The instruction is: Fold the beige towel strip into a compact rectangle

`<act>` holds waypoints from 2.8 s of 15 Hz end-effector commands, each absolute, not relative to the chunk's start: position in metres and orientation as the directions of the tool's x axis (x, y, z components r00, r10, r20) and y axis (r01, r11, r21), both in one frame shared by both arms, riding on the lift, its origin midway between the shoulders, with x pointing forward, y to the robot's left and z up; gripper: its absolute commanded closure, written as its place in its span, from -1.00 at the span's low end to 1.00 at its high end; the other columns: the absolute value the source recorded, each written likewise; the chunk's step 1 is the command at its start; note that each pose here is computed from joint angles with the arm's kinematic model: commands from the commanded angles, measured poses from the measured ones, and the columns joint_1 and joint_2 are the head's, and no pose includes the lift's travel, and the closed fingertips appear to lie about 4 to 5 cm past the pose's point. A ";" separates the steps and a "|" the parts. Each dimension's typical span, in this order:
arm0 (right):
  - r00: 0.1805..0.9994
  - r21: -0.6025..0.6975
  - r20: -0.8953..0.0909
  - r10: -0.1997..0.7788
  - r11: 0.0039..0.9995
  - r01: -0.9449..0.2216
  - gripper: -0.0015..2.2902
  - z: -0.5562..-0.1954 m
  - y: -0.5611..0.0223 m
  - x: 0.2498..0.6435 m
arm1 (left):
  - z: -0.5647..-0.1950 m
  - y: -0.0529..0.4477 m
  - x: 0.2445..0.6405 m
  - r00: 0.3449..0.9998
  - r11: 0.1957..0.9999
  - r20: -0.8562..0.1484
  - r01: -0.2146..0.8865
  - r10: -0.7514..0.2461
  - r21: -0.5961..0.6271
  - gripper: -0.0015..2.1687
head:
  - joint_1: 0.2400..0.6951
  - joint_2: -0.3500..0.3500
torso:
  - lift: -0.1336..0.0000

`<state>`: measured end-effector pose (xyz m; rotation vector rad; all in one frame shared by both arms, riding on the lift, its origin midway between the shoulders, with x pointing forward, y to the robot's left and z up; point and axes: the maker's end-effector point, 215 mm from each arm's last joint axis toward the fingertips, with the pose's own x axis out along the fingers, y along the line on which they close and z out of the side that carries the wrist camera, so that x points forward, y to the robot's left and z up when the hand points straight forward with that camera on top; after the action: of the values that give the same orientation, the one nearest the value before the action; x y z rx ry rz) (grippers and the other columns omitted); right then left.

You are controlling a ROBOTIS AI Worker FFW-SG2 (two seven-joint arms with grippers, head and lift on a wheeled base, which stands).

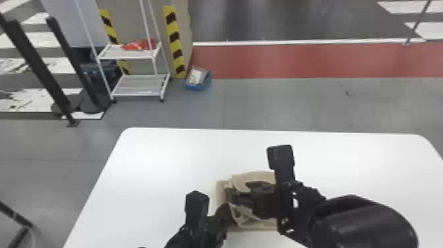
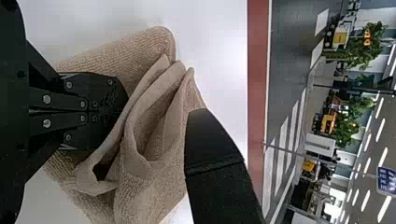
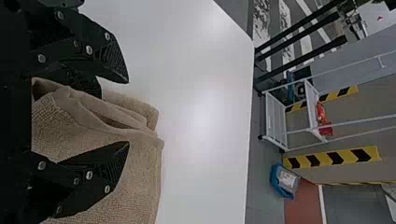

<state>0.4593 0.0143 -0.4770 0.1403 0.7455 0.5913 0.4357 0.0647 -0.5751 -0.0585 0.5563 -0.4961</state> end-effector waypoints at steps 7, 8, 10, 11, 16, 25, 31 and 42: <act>0.628 0.428 -0.503 0.594 0.802 -0.416 -0.96 -0.440 -0.007 0.426 | -0.544 0.087 0.429 0.769 0.890 -0.451 0.417 -0.453 -0.183 0.47 | 1.00 0.32 | 1.00; 0.626 0.443 -0.510 0.590 0.804 -0.396 -0.96 -0.446 -0.016 0.419 | -0.534 0.100 0.429 0.781 0.898 -0.445 0.403 -0.439 -0.177 0.47 | 1.00 0.32 | 1.00; 0.622 0.477 -0.505 0.599 0.794 -0.377 -0.96 -0.444 -0.026 0.407 | -0.513 0.128 0.431 0.808 0.911 -0.421 0.376 -0.412 -0.170 0.47 | 1.00 0.31 | 1.00; 0.624 0.481 -0.499 0.601 0.791 -0.377 -0.93 -0.442 -0.029 0.402 | -0.505 0.139 0.434 0.823 0.918 -0.408 0.362 -0.396 -0.161 0.47 | 1.00 0.33 | 1.00; 0.667 0.505 -0.460 0.587 0.790 -0.347 -0.58 -0.454 -0.060 0.376 | -0.491 0.156 0.447 0.844 0.919 -0.364 0.361 -0.395 -0.160 0.47 | 1.00 0.45 | 1.00; 0.705 0.473 -0.498 0.505 0.840 -0.267 0.35 -0.523 -0.101 0.344 | -0.533 0.099 0.499 0.719 0.813 -0.405 0.568 -0.565 -0.125 0.47 | 1.00 0.03 | 1.00; 0.697 0.479 -0.521 0.492 0.845 -0.238 0.39 -0.542 -0.104 0.342 | -0.539 0.068 0.523 0.673 0.767 -0.443 0.639 -0.593 -0.056 0.47 | 1.00 -0.05 | 1.00; 0.679 0.434 -0.583 0.445 0.878 -0.203 0.39 -0.567 -0.097 0.387 | -0.563 0.090 0.526 0.662 0.789 -0.552 0.614 -0.508 0.010 0.50 | 1.00 -0.10 | 1.00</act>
<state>0.3805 -0.0991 -0.5683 0.3540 0.7422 0.3704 0.5273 0.0811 -0.5637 0.2065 0.5565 -0.6533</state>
